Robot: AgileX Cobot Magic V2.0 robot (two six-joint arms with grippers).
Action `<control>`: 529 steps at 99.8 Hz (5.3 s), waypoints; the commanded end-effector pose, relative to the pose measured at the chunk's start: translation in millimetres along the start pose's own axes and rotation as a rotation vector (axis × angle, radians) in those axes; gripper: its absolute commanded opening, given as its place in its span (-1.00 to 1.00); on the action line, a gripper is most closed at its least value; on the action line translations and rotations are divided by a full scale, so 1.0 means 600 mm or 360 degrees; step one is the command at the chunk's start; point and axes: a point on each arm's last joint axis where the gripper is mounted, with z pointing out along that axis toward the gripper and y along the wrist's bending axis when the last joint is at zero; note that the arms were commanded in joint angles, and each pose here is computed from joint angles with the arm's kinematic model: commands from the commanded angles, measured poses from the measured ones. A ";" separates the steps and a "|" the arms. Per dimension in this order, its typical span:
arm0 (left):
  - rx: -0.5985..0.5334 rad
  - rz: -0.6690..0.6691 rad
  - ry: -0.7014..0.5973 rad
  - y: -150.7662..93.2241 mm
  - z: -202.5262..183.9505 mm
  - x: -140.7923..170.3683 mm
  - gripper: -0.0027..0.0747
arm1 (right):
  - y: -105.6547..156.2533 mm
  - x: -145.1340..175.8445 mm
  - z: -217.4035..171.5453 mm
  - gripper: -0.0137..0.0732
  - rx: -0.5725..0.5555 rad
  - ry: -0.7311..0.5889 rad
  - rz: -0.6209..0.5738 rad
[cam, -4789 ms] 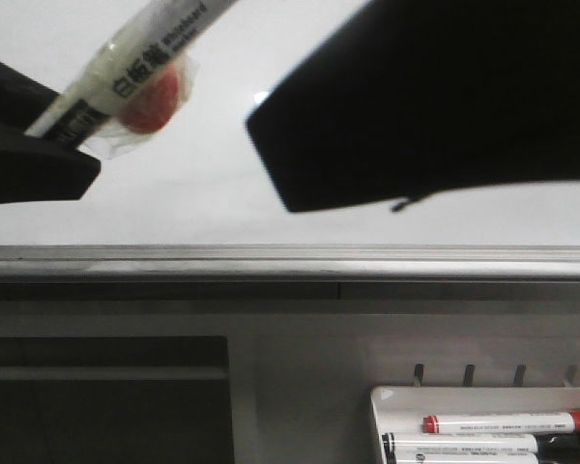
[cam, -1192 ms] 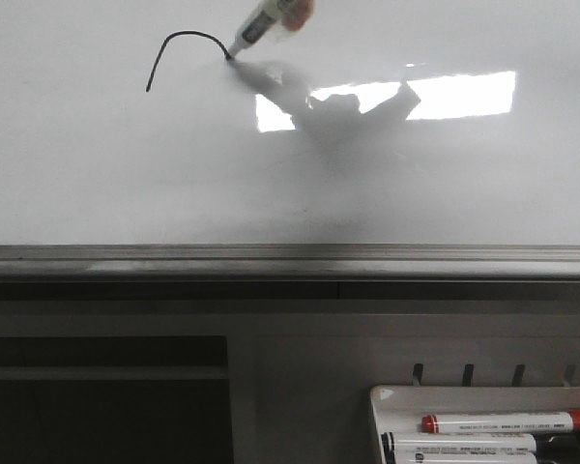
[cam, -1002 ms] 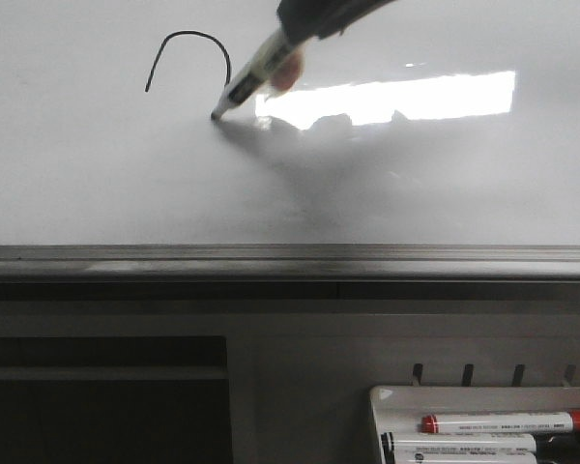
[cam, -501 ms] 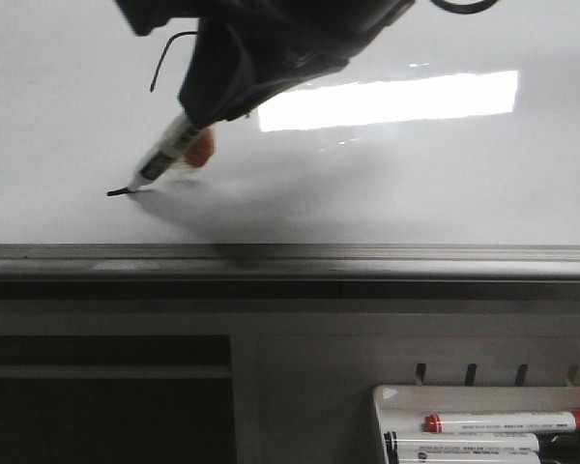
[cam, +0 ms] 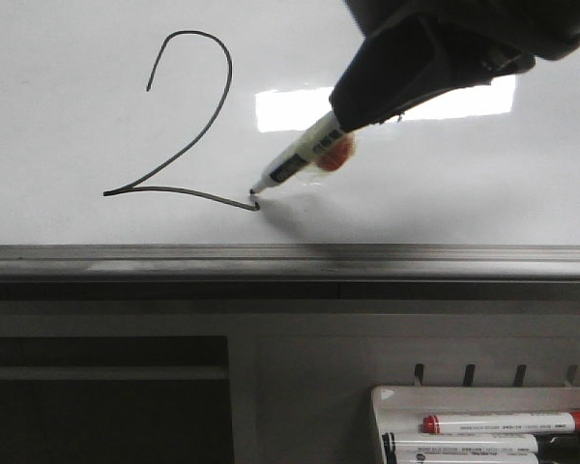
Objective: Write number 2 on whiteboard
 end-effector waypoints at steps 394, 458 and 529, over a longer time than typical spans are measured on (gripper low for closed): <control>-0.0050 -0.1566 0.0638 0.041 0.236 0.127 0.21 | 0.059 -0.103 -0.061 0.42 -0.0198 -0.0456 -0.0136; -0.0008 -0.1201 0.0207 0.031 0.118 0.053 -0.98 | 0.055 -0.084 -0.088 -0.85 -0.0198 -0.0465 -0.0132; -0.0182 -0.0822 -0.0458 -0.034 -0.060 0.071 -0.98 | 0.031 0.190 -0.195 -0.84 -0.0137 -0.0878 -0.0248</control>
